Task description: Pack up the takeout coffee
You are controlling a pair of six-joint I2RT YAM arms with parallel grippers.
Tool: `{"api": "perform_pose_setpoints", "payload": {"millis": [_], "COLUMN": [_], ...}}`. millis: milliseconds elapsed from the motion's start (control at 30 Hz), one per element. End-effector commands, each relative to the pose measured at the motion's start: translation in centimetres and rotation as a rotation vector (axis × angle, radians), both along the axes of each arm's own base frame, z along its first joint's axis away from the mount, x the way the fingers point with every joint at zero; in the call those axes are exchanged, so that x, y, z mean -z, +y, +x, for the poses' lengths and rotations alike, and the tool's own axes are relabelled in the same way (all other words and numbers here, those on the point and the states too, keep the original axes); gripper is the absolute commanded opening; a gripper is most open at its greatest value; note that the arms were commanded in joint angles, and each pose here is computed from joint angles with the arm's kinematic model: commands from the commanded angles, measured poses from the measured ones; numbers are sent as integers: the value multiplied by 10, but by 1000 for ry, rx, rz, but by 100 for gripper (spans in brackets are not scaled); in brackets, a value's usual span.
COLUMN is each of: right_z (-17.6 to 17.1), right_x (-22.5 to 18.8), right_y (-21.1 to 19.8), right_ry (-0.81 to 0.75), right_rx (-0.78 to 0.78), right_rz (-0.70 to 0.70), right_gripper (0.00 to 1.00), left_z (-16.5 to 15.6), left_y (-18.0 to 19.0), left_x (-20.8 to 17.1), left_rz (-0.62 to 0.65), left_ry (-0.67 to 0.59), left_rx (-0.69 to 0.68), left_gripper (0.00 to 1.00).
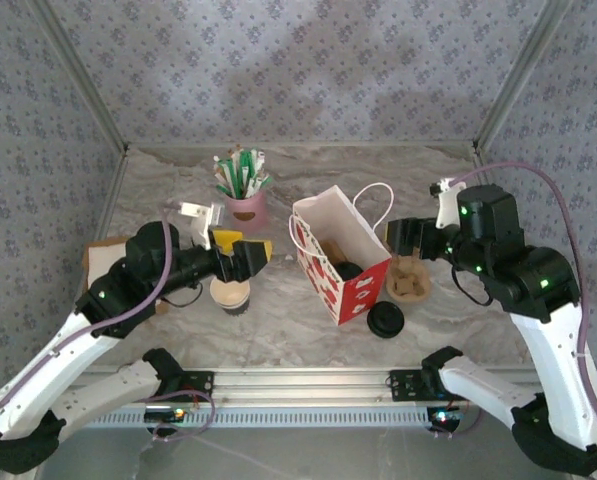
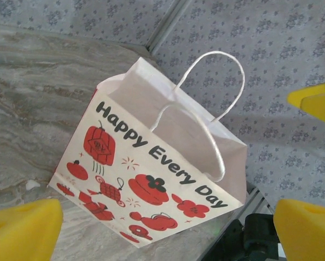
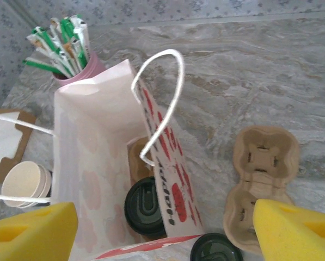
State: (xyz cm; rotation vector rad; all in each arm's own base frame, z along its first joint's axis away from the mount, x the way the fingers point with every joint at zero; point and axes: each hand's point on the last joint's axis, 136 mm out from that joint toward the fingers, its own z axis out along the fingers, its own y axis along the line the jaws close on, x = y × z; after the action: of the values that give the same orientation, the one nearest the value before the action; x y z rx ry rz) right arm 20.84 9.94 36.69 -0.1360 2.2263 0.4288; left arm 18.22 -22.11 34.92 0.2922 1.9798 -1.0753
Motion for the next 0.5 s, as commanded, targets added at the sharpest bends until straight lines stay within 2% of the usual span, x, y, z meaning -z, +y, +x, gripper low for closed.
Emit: {"api": "perform_pose_setpoints", "payload": {"millis": [0,267,467], "right_z": [2,-1,-1], "right_x": [4,19,49], "right_y": [-11,-35,-55], "right_ry": [8,26,107], "right_rx": [64,169,271], "right_rz": [15,27,18], "right_gripper": [85,83,80], "left_z": [0,5,9], "left_y": [7,11,8], "left_x": [9,29,41], "left_rz": [17,53,82], "left_ry": [24,61,85], "left_rx": [-38,-74,-78], "left_gripper": [99,100,96]}}
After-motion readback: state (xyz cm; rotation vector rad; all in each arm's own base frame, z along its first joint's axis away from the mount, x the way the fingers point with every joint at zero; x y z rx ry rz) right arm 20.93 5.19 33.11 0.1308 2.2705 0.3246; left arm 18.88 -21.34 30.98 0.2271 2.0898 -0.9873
